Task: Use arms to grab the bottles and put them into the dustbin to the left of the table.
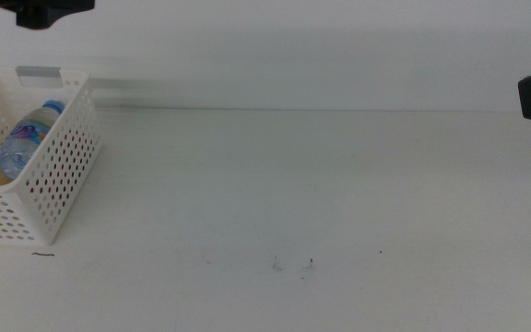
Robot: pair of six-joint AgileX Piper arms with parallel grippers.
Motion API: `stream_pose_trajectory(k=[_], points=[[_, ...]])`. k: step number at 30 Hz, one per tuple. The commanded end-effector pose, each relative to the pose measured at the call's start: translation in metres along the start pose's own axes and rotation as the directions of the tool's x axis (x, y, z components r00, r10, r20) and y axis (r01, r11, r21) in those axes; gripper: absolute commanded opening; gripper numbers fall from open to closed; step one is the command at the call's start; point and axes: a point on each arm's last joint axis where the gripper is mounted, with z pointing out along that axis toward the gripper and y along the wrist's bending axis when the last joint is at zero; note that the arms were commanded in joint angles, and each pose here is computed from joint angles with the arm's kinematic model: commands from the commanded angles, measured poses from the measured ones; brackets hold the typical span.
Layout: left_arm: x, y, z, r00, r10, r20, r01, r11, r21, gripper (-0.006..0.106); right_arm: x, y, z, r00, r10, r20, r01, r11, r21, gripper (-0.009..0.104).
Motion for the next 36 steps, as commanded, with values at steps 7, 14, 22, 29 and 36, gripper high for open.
stream_pose_trajectory(k=[7,14,22,29,36], points=[[0.04,-0.04,-0.045,0.982,-0.055,0.181,0.039,0.995,0.094,0.094,-0.002,0.0,-0.003,1.0,-0.005,0.019,0.005,1.0,0.003,0.081],[0.057,-0.044,-0.062,0.965,-0.062,0.254,0.055,0.998,0.036,0.094,-0.002,0.0,-0.003,1.0,-0.005,0.019,0.005,1.0,0.003,0.081],[0.056,-0.044,-0.067,0.958,-0.049,0.283,0.046,0.999,0.016,0.094,-0.002,0.0,-0.003,1.0,-0.005,0.019,0.005,1.0,0.003,0.081],[0.064,-0.036,-0.068,0.968,-0.134,0.212,0.152,0.986,-0.068,0.094,-0.002,0.0,-0.003,1.0,-0.005,0.019,0.005,1.0,0.003,0.081],[0.067,-0.027,-0.078,0.966,-0.129,0.224,0.176,0.963,-0.204,0.094,-0.002,0.0,-0.003,1.0,-0.005,0.019,0.005,1.0,0.003,0.081]])
